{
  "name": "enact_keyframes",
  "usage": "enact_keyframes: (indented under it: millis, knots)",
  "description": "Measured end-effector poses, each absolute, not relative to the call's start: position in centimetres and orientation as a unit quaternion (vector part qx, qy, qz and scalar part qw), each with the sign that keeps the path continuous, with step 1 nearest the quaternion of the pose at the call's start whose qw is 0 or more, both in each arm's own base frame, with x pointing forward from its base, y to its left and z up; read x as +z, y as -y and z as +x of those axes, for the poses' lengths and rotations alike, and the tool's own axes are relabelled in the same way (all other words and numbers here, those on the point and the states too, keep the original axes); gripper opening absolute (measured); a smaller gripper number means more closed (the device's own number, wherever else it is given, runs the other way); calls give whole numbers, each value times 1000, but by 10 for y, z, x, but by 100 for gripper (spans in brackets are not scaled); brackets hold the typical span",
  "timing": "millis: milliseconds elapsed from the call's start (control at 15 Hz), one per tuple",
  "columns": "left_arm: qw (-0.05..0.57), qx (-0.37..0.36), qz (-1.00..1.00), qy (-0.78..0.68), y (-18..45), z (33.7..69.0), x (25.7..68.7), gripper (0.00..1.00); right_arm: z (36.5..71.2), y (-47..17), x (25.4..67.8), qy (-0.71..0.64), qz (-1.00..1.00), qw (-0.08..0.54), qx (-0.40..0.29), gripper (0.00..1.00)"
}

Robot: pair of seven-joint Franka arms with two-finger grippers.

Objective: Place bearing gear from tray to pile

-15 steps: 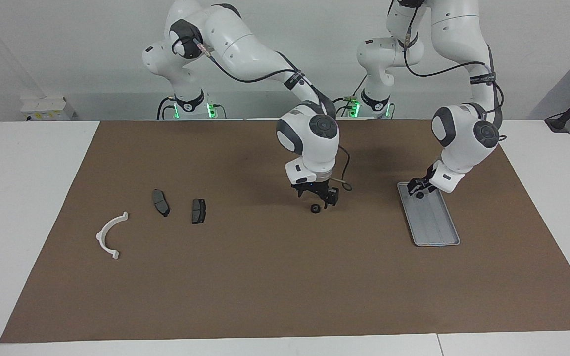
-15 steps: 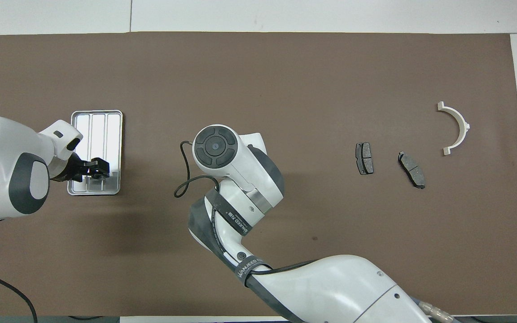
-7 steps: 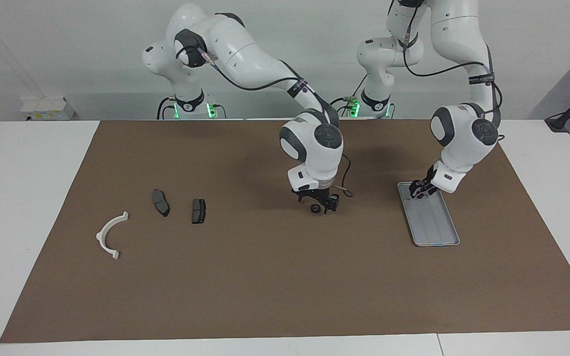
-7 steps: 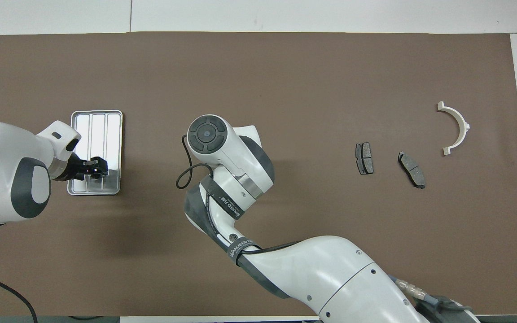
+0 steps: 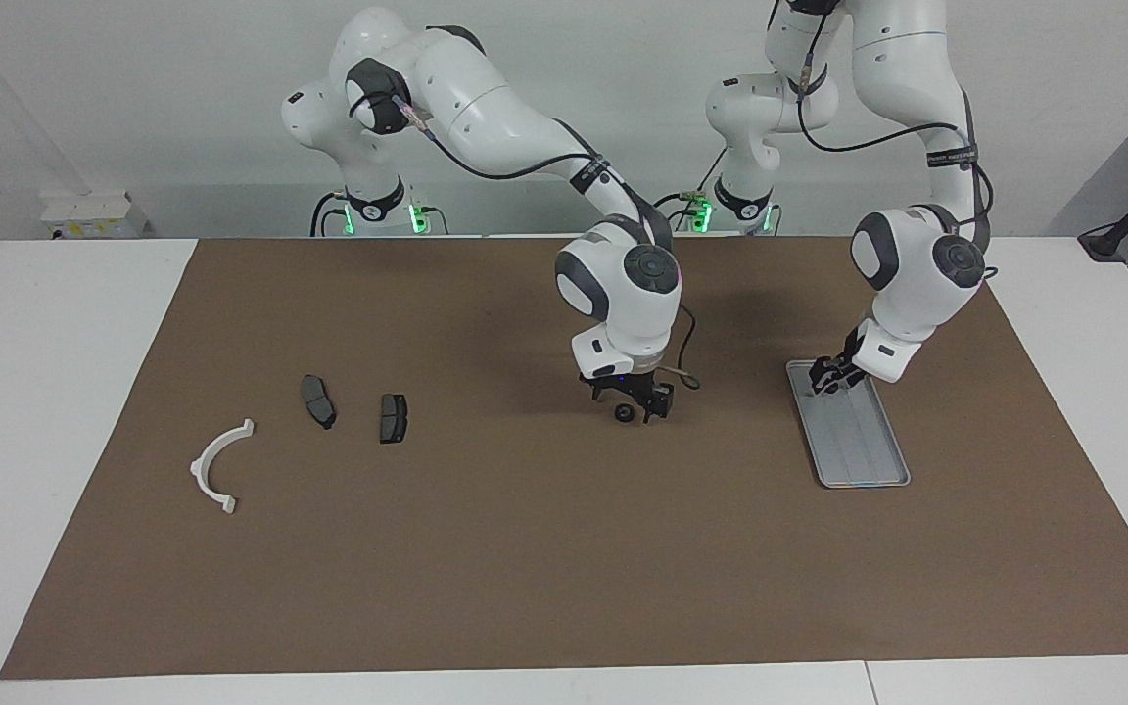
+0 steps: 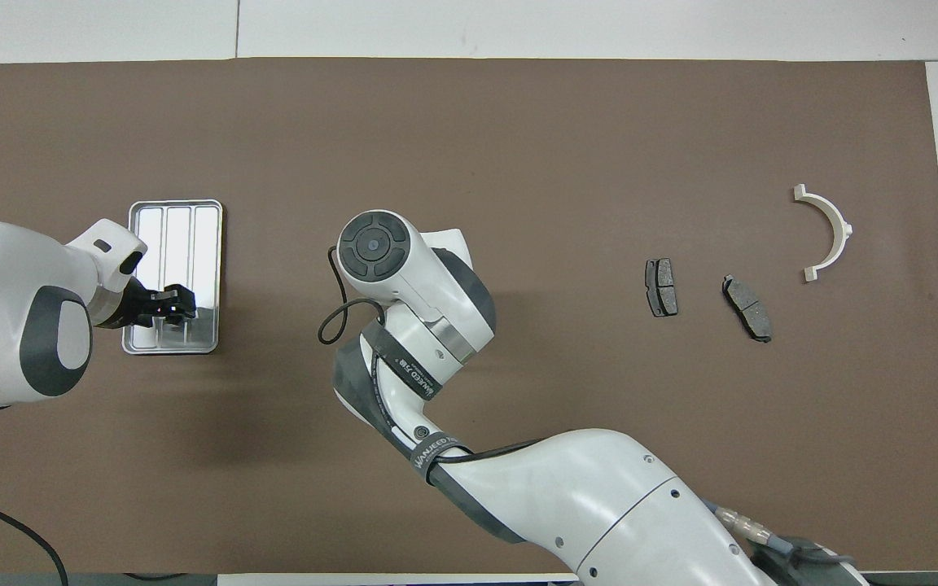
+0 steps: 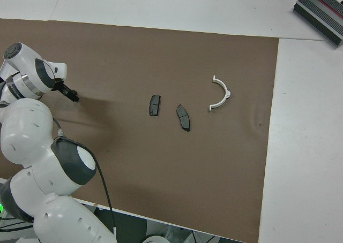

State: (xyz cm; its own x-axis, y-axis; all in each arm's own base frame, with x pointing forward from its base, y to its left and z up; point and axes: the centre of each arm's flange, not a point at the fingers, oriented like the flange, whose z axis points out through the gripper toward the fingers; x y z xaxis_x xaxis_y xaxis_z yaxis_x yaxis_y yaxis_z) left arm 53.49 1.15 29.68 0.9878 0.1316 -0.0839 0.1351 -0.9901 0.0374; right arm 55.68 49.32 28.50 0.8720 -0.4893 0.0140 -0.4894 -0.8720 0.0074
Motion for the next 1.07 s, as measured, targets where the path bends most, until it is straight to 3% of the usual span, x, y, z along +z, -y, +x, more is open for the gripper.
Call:
enact_keyframes:
  millis: [67,134,268,334,535,602,736,803,1070]
  knots:
    - [21,-39,997,-68,-11,534,295,60,555,-495,283,251,968,6,5,90]
    - [21,-37,997,-71,-12,534,296,53,555,-495,281,251,968,6,5,90]
    - [21,-36,996,-73,-13,534,299,31,556,-495,281,252,968,5,7,90]
    - [21,-38,996,-74,-12,534,299,24,557,-494,281,252,968,4,8,82]
    - [21,-55,995,-79,-9,535,306,24,559,-493,282,253,967,3,10,80]
    - [22,-62,994,-83,-9,539,316,24,559,-493,284,253,967,1,11,73]
    - [23,-66,993,-100,-7,551,348,24,560,-493,284,254,967,1,11,70]
    - [23,-62,992,-111,-6,558,365,24,560,-492,286,254,967,0,12,61]
    - [23,-44,989,-142,22,571,397,24,561,-492,286,255,967,0,12,60]
